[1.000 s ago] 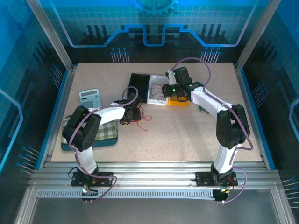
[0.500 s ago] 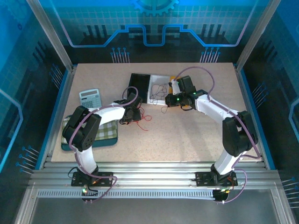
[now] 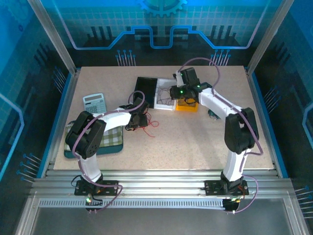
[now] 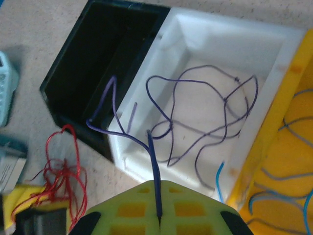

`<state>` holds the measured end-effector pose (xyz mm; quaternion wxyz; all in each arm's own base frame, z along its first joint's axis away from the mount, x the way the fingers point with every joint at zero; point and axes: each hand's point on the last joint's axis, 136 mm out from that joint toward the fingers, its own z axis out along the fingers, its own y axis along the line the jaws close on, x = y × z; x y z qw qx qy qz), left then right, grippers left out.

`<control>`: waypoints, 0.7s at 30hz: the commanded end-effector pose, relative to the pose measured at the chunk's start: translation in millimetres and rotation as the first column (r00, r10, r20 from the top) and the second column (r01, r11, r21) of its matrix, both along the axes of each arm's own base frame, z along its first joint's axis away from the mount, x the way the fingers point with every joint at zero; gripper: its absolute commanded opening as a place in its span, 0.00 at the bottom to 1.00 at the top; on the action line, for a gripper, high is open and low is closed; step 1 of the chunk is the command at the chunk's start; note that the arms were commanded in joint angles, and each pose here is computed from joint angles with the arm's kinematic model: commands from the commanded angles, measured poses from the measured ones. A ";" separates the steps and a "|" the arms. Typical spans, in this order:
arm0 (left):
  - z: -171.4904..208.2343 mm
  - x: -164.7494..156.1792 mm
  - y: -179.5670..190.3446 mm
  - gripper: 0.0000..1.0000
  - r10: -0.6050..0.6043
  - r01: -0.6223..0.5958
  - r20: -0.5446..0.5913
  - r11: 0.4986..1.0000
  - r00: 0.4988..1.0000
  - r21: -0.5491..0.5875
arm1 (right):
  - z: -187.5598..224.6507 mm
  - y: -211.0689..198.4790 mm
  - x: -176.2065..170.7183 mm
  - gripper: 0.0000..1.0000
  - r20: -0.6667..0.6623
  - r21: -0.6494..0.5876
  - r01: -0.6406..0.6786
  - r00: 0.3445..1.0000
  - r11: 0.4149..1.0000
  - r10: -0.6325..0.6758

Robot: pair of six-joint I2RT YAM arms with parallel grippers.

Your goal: Untangle the cables

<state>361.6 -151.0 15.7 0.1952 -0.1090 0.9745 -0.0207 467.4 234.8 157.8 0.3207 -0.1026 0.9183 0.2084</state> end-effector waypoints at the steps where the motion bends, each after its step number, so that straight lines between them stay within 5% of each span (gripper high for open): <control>1: -14.5 -10.0 6.4 0.63 -0.010 0.012 -0.054 0.999 0.999 0.048 | -21.6 -14.9 19.3 0.03 -0.049 -0.080 0.038 0.998 0.996 -0.042; 10: -9.7 -10.0 8.9 0.63 -0.013 0.016 -0.048 0.998 0.999 0.064 | -45.0 -25.2 58.5 0.03 -0.049 -0.209 0.087 0.994 0.974 -0.099; 21: -9.7 -8.5 7.6 0.64 -0.011 0.014 -0.049 0.998 0.999 0.061 | -47.4 -55.3 58.2 0.04 0.003 -0.385 0.132 0.990 0.913 -0.142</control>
